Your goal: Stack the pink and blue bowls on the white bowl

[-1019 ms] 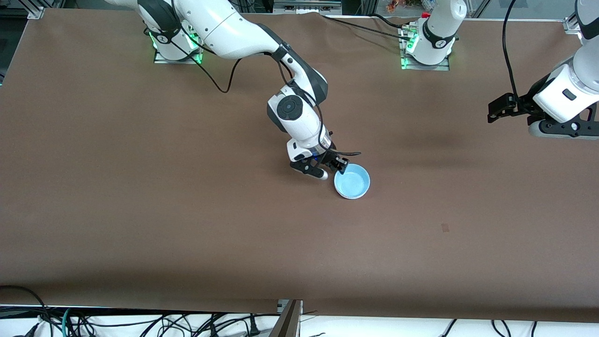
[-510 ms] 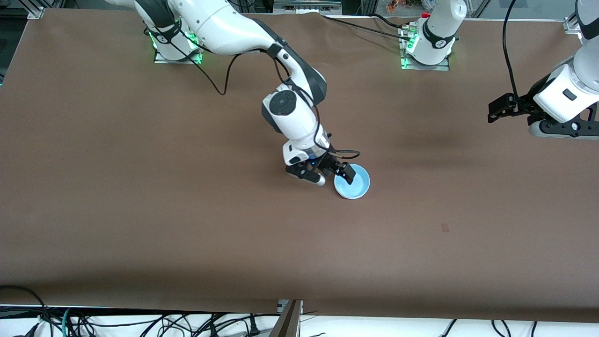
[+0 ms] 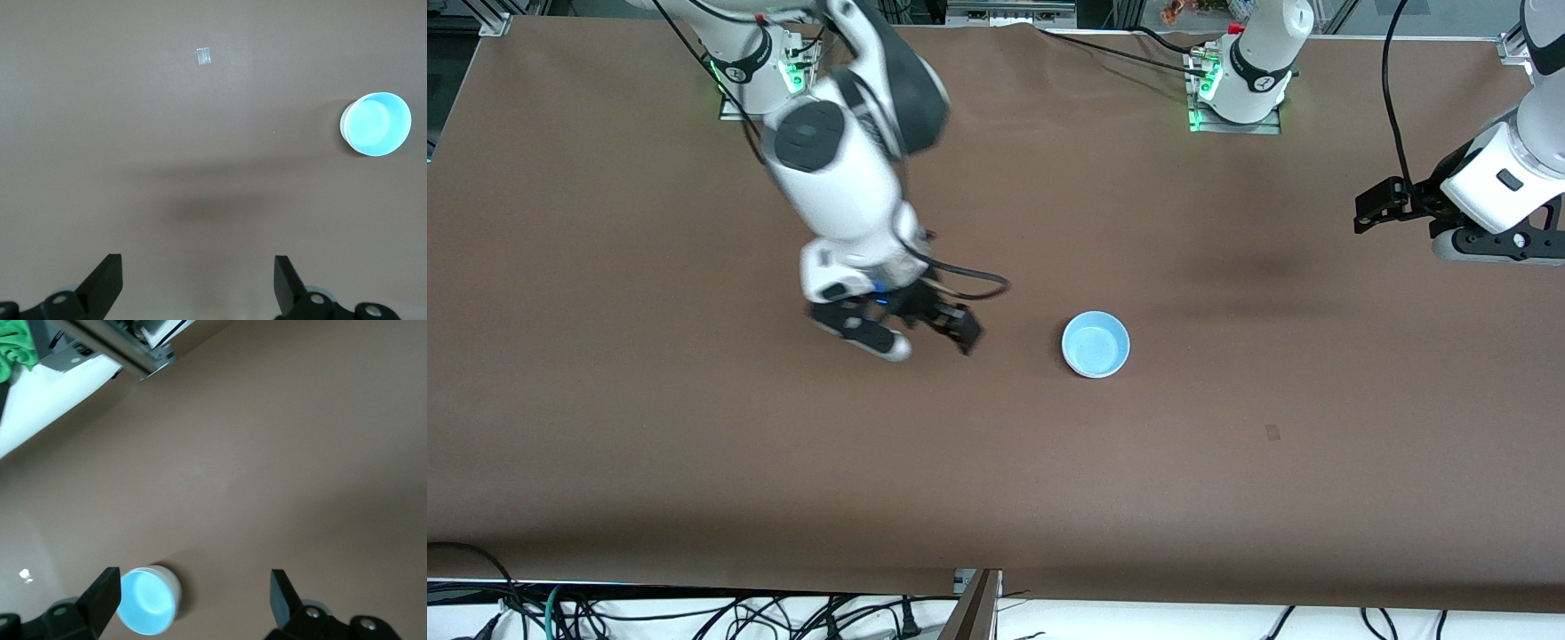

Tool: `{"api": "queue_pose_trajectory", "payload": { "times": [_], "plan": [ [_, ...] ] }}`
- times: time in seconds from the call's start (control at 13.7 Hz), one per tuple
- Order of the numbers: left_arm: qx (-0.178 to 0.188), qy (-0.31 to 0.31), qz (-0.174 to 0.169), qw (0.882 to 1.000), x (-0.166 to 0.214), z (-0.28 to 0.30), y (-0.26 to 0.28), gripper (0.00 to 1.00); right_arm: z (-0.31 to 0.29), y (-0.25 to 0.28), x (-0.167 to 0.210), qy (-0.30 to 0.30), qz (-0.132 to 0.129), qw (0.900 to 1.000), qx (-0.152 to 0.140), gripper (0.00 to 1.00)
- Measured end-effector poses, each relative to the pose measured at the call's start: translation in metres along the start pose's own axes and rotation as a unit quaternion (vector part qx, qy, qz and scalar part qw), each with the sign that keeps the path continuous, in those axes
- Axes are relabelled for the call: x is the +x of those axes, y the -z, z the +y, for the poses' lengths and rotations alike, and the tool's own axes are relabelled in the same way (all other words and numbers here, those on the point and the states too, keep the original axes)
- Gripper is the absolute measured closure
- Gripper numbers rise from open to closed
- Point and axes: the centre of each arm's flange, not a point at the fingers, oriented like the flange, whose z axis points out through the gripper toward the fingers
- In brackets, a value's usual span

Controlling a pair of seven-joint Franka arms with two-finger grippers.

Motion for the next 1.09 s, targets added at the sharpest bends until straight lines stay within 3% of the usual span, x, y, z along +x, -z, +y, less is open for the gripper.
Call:
{"api": "queue_pose_trajectory", "payload": {
  "times": [0.15, 0.36, 0.66, 1.09],
  "plan": [
    [0.0, 0.0, 0.0, 1.0, 0.0, 0.0, 0.0, 0.0, 0.041, 0.038, 0.019, 0.043, -0.031, 0.998, -0.044, 0.01],
    [0.0, 0.0, 0.0, 1.0, 0.0, 0.0, 0.0, 0.0, 0.103, 0.081, 0.043, 0.092, -0.057, 0.992, -0.07, 0.01],
    [0.0, 0.0, 0.0, 1.0, 0.0, 0.0, 0.0, 0.0, 0.165, 0.104, 0.051, 0.119, -0.069, 0.987, -0.083, 0.0],
    [0.0, 0.0, 0.0, 1.0, 0.0, 0.0, 0.0, 0.0, 0.204, 0.1, 0.079, 0.12, -0.063, 0.985, -0.108, 0.0]
  ]
}}
